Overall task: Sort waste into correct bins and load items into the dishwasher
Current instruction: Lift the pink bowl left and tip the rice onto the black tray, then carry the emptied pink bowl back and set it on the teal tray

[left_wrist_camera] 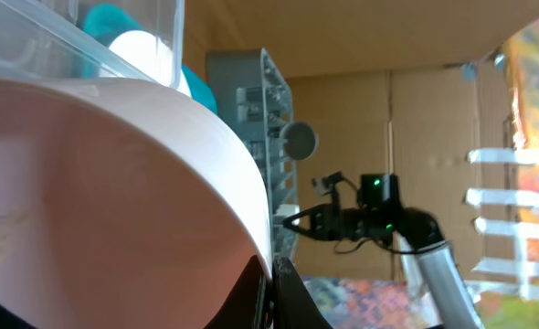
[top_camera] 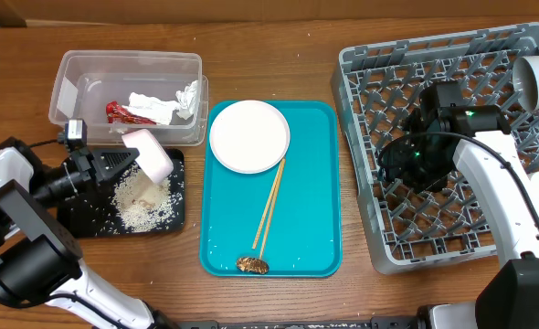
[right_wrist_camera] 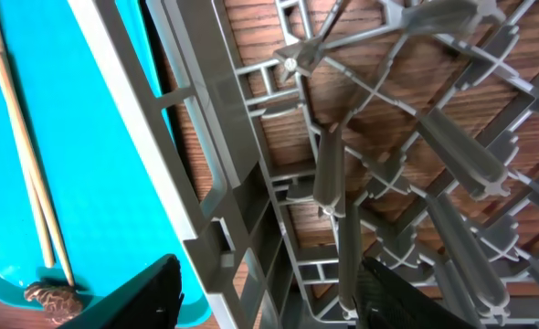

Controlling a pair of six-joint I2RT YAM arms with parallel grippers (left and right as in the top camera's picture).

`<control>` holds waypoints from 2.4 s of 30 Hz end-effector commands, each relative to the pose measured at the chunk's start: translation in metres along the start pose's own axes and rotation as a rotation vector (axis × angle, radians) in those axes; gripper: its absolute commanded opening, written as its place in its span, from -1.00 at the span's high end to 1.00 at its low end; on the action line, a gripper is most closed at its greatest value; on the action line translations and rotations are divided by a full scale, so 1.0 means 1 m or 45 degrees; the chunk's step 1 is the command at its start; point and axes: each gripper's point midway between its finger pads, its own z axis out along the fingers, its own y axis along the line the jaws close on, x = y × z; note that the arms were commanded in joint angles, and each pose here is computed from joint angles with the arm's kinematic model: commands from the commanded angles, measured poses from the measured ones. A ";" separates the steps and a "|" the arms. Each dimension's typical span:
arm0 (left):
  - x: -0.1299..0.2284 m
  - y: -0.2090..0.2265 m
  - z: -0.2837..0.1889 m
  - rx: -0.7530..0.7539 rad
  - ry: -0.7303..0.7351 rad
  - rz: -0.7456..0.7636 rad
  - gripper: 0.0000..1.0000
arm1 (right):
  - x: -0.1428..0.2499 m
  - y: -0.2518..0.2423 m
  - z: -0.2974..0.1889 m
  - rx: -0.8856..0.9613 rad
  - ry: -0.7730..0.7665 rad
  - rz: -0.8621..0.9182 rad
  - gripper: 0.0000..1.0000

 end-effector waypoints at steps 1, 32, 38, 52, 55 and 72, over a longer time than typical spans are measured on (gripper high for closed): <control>-0.008 -0.003 -0.003 0.034 -0.058 0.046 0.92 | 0.000 -0.001 0.000 0.016 -0.007 -0.013 -0.26; 0.069 -0.070 0.088 -0.138 0.542 0.427 0.92 | -0.001 -0.001 0.000 0.016 -0.009 -0.013 -0.26; 0.107 -0.030 0.135 -0.545 0.853 0.433 0.92 | -0.001 -0.001 0.000 0.018 -0.009 -0.014 -0.26; 0.163 0.027 0.190 -1.428 0.950 0.792 0.92 | 0.002 -0.004 0.000 0.041 0.003 -0.011 -0.28; 0.175 0.024 0.207 -1.403 0.917 0.831 0.92 | 0.000 -0.004 0.000 0.040 -0.006 -0.011 -0.33; 0.181 0.013 0.218 -1.372 0.867 0.843 0.47 | -0.025 0.014 -0.056 0.008 -0.159 -0.040 -0.34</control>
